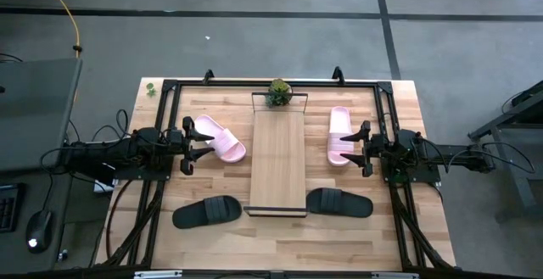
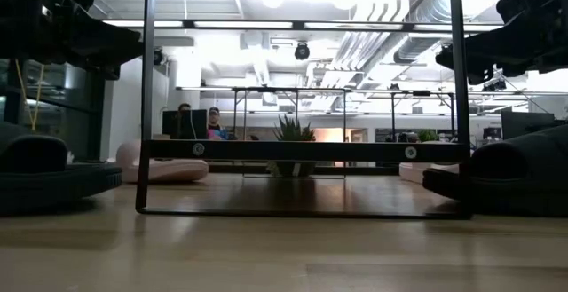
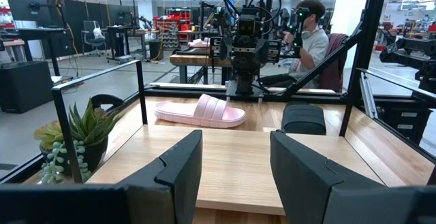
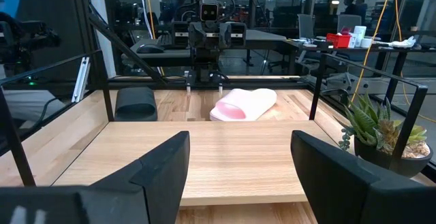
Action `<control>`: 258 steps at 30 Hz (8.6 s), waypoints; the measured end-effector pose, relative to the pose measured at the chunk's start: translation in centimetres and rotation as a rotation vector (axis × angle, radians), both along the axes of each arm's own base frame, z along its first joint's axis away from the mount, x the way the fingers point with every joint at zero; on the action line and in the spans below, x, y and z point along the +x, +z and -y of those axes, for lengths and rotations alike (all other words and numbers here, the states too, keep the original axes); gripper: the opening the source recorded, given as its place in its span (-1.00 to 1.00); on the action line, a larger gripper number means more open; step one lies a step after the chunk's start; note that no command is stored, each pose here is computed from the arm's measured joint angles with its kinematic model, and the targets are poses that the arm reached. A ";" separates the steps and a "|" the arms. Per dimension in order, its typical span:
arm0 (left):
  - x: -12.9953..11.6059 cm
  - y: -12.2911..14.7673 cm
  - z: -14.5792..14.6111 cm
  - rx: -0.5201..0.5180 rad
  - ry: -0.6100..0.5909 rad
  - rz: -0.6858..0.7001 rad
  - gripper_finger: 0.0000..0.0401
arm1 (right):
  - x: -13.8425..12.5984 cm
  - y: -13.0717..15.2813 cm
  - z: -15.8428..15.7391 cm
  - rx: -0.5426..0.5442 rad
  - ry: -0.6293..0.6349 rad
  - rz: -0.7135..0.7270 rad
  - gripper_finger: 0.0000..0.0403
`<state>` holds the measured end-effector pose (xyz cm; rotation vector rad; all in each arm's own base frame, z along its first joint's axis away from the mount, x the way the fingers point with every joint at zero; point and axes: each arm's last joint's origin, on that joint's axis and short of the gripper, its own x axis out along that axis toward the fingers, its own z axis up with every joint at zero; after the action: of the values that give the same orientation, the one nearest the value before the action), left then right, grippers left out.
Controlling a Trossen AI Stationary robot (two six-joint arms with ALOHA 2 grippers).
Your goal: Pick and place slides into the shelf
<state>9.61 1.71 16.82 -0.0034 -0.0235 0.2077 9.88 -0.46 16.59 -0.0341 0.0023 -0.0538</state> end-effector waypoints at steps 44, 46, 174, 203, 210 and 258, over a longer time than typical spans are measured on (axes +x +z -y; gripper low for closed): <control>0.0 0.0 0.0 0.000 0.000 0.000 -0.22 | 0.0 0.0 0.0 0.000 0.000 0.000 0.23; 0.0 0.0 0.0 0.000 0.000 0.000 -0.22 | 0.0 0.0 0.0 0.000 0.000 0.000 0.23; -0.2 0.5 -0.6 -0.327 0.207 0.163 -0.22 | 0.0 0.7 0.2 0.367 -0.044 0.105 0.23; -1.9 7.5 -0.2 -0.186 0.133 0.444 -0.22 | -2.8 9.2 0.3 0.190 -0.117 0.364 0.23; -1.3 10.4 -0.3 -0.191 0.149 0.325 -0.22 | -2.9 9.4 0.3 0.167 -0.130 0.378 0.23; 1.7 10.4 -0.8 -0.194 0.158 0.185 -0.22 | -3.5 25.0 1.6 0.052 -0.653 -0.147 0.23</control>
<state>11.36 2.52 27.25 -0.2150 -0.1881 0.3666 6.39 -2.06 41.57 0.0161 0.1618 -0.7036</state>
